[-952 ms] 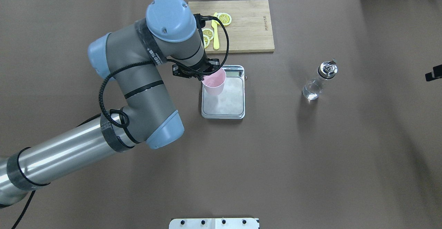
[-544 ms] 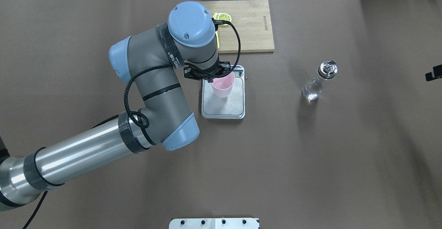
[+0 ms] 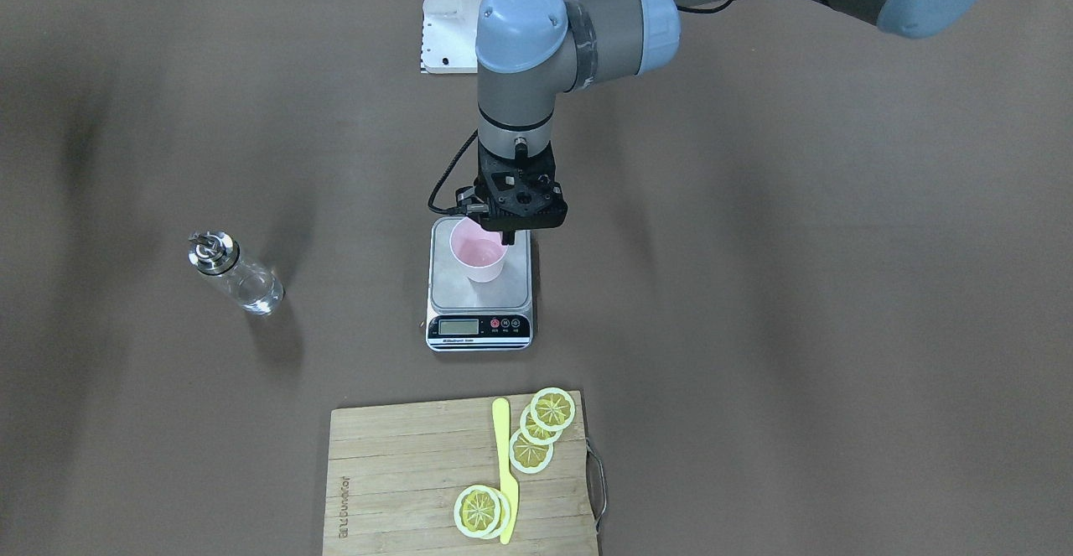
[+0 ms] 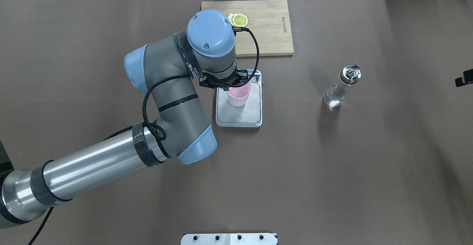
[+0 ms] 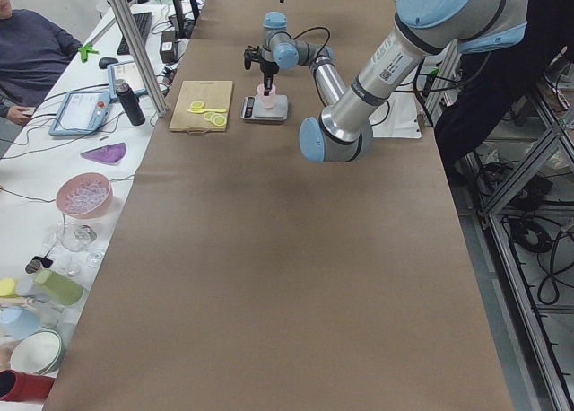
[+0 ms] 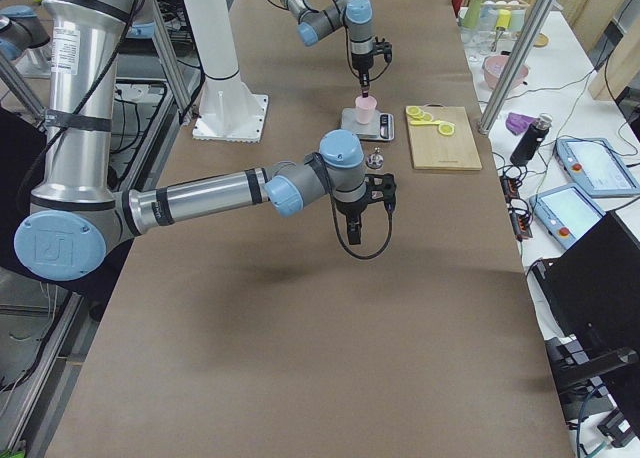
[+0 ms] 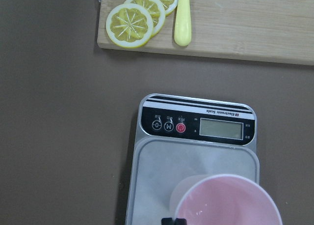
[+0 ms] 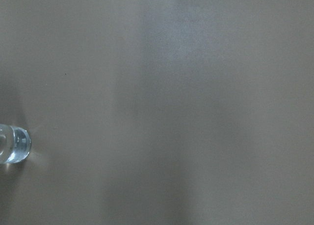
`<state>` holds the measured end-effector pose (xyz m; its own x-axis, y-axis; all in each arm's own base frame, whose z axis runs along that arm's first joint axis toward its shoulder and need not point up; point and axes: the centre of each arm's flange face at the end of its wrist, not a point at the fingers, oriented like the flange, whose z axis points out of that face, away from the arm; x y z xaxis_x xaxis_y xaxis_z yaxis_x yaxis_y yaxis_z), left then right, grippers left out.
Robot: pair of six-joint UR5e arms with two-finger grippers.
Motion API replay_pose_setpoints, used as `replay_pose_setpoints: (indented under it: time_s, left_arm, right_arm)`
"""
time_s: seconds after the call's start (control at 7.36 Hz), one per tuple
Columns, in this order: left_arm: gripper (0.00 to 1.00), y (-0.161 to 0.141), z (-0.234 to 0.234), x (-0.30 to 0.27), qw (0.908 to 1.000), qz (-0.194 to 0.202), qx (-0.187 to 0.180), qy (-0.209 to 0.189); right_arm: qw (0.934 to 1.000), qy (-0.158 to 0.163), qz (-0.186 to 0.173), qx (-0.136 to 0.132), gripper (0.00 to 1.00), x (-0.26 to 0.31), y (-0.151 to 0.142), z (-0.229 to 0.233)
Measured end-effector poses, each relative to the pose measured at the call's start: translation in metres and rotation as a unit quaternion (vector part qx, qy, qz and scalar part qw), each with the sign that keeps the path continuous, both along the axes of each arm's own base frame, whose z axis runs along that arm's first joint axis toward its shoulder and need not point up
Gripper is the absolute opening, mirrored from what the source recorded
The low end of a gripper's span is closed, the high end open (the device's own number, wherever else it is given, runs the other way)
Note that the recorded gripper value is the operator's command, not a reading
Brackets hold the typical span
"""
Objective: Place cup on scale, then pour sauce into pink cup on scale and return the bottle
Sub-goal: 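Open the left gripper and withdraw it from the cup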
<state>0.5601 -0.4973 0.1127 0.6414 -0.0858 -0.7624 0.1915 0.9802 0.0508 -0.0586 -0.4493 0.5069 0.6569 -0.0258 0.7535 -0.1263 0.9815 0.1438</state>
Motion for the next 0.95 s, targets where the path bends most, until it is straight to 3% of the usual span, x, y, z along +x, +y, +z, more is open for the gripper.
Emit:
replay_pose_setpoints:
  time_s: [0.41,0.54,0.82,0.95]
  left_arm:
    - [0.0,0.002,0.0007,0.0021,1.0,0.003,0.002,0.0]
    - [0.19,0.0037,0.0009,0.0037,1.0,0.005,0.004,0.002]
    - [0.77,0.0048,0.0015,0.0049,0.9999,0.008,0.011,0.009]
    - [0.98,0.0052,0.0015,0.0047,0.9998,0.009,0.013,0.011]
  right_arm:
    - [1.0,0.0,0.0,0.0,1.0,0.0,0.0,0.0002]
    - [1.0,0.0,0.0,0.0,1.0,0.0,0.0,0.0001]
    - [1.0,0.0,0.0,0.0,1.0,0.0,0.0,0.0003]
    - [1.0,0.0,0.0,0.0,1.0,0.0,0.0,0.0002]
